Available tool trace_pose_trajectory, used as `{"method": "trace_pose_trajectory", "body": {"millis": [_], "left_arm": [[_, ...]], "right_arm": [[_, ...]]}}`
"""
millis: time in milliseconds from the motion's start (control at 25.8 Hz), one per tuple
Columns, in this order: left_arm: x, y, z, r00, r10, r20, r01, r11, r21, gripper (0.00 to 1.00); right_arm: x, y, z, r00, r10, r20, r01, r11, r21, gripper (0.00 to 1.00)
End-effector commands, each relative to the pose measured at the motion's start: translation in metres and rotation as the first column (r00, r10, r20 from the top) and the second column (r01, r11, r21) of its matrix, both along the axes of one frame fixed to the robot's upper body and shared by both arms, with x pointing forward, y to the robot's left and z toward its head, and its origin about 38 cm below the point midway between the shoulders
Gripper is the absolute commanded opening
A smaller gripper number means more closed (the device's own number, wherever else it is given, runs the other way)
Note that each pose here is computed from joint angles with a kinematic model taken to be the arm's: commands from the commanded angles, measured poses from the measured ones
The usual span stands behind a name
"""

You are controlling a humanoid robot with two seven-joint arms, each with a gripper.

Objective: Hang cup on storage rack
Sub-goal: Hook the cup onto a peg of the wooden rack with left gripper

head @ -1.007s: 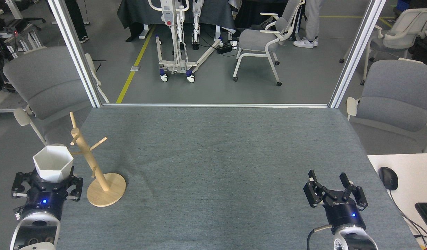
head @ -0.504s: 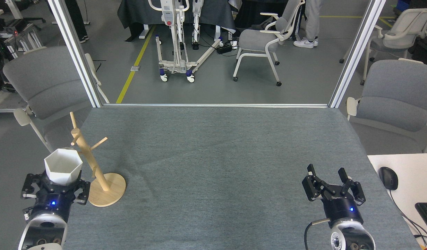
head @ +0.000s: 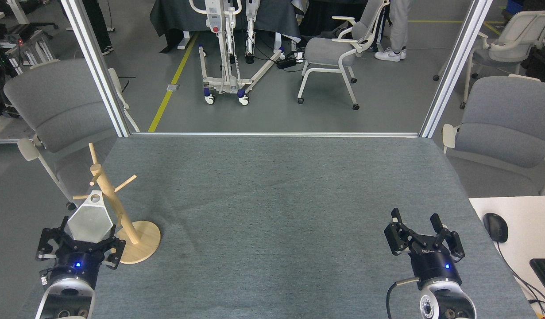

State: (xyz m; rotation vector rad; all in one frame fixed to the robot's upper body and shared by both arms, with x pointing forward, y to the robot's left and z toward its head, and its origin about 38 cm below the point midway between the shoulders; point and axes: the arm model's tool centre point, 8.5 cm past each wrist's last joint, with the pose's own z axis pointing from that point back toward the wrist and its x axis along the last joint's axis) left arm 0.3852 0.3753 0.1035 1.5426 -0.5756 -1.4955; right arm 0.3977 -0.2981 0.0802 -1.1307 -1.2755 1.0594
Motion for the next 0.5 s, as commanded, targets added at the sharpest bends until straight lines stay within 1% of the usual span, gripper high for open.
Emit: {"method": "trace_pose_trajectory", "body": {"millis": [0, 155, 310, 387, 465], "left_arm": [[-0.007, -0.001, -0.011, 1.000, -0.005, -0.029, 0.005, 1.000, -0.006, 0.98], [-0.018, 0.000, -0.031, 0.997, -0.009, -0.076, 0.008, 1.000, -0.016, 0.99], [-0.028, -0.002, -0.053, 0.994, -0.024, -0.111, 0.020, 0.999, -0.034, 0.99], [-0.030, -0.007, -0.060, 0.993, -0.032, -0.114, 0.026, 0.998, -0.051, 0.99], [-0.033, -0.014, -0.069, 0.992, -0.043, -0.120, 0.034, 0.997, -0.075, 0.99]], "right_arm": [[0.000, 0.000, 0.000, 1.000, 0.004, 0.000, -0.004, 1.000, -0.001, 1.00], [0.000, 0.007, -0.002, 1.000, 0.002, -0.002, -0.002, 1.000, 0.021, 1.00], [0.001, 0.006, -0.001, 1.000, 0.004, 0.001, -0.004, 1.000, 0.016, 1.00], [0.001, 0.008, -0.004, 1.000, 0.002, -0.007, -0.002, 1.000, 0.027, 1.00], [0.002, 0.006, -0.002, 1.000, 0.002, -0.003, -0.002, 1.000, 0.020, 1.00]]}}
